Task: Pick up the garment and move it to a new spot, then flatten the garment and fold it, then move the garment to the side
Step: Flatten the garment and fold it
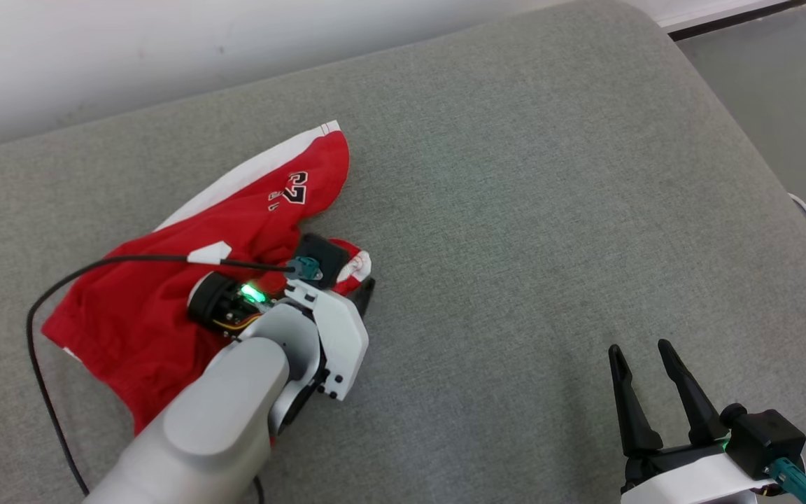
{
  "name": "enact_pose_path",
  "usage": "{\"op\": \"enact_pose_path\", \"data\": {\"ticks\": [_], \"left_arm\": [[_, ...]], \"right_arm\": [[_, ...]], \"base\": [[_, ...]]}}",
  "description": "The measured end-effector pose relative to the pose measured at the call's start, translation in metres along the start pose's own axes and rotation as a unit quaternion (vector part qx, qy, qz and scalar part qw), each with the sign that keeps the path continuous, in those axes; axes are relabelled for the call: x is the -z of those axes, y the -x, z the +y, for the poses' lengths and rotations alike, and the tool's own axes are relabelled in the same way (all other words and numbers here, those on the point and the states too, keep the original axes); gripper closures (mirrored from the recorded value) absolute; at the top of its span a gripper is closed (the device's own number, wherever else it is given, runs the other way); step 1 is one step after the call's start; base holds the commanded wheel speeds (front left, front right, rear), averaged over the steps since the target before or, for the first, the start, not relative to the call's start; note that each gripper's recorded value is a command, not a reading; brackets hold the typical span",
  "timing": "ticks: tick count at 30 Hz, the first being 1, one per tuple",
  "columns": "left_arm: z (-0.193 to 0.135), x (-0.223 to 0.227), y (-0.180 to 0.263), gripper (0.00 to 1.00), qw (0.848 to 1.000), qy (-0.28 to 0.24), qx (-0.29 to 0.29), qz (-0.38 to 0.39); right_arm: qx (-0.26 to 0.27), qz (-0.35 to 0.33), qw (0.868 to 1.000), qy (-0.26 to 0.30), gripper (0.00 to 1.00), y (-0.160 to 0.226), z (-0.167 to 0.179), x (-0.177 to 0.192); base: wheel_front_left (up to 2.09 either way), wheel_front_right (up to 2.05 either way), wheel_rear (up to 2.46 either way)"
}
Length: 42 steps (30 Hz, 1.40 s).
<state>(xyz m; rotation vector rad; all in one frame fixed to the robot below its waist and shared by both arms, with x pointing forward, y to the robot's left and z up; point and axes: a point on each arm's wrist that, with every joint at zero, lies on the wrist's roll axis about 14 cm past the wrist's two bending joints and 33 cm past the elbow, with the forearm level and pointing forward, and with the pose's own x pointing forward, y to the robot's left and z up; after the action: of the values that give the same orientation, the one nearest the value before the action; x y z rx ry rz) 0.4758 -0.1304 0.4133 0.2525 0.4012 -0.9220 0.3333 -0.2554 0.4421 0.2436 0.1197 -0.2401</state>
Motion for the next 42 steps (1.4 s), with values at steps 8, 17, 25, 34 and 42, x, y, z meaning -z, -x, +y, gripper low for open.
{"op": "enact_pose_path", "data": {"ticks": [8, 17, 25, 34, 42], "left_arm": [[-0.021, -0.029, -0.001, 1.0, 0.998, 0.038, 0.03, -0.045], [-0.116, -0.042, 0.005, 1.0, 0.988, 0.025, 0.139, -0.057], [-0.17, -0.026, 0.014, 0.0, 0.978, 0.0, 0.201, -0.064], [-0.198, -0.059, 0.04, 0.0, 0.961, 0.066, 0.234, -0.131], [-0.189, -0.061, 0.052, 0.0, 0.968, 0.081, 0.212, -0.108]], "right_arm": [[-0.003, -0.002, 1.0, -0.001, 0.0, -0.001, 0.002, -0.001], [-0.001, -0.004, 1.0, -0.005, 0.0, 0.003, 0.001, -0.002], [0.01, 0.002, 1.0, -0.004, 0.0, 0.008, -0.005, 0.0], [0.016, -0.005, 1.0, 0.001, 0.0, 0.009, -0.01, -0.004], [-0.011, -0.016, 1.0, 0.012, 0.0, 0.006, 0.004, -0.009]], "base": [[0.0, 0.0, 0.0], [0.0, 0.0, 0.0], [0.0, 0.0, 0.0], [0.0, 0.0, 0.0], [0.0, 0.0, 0.0]]}}
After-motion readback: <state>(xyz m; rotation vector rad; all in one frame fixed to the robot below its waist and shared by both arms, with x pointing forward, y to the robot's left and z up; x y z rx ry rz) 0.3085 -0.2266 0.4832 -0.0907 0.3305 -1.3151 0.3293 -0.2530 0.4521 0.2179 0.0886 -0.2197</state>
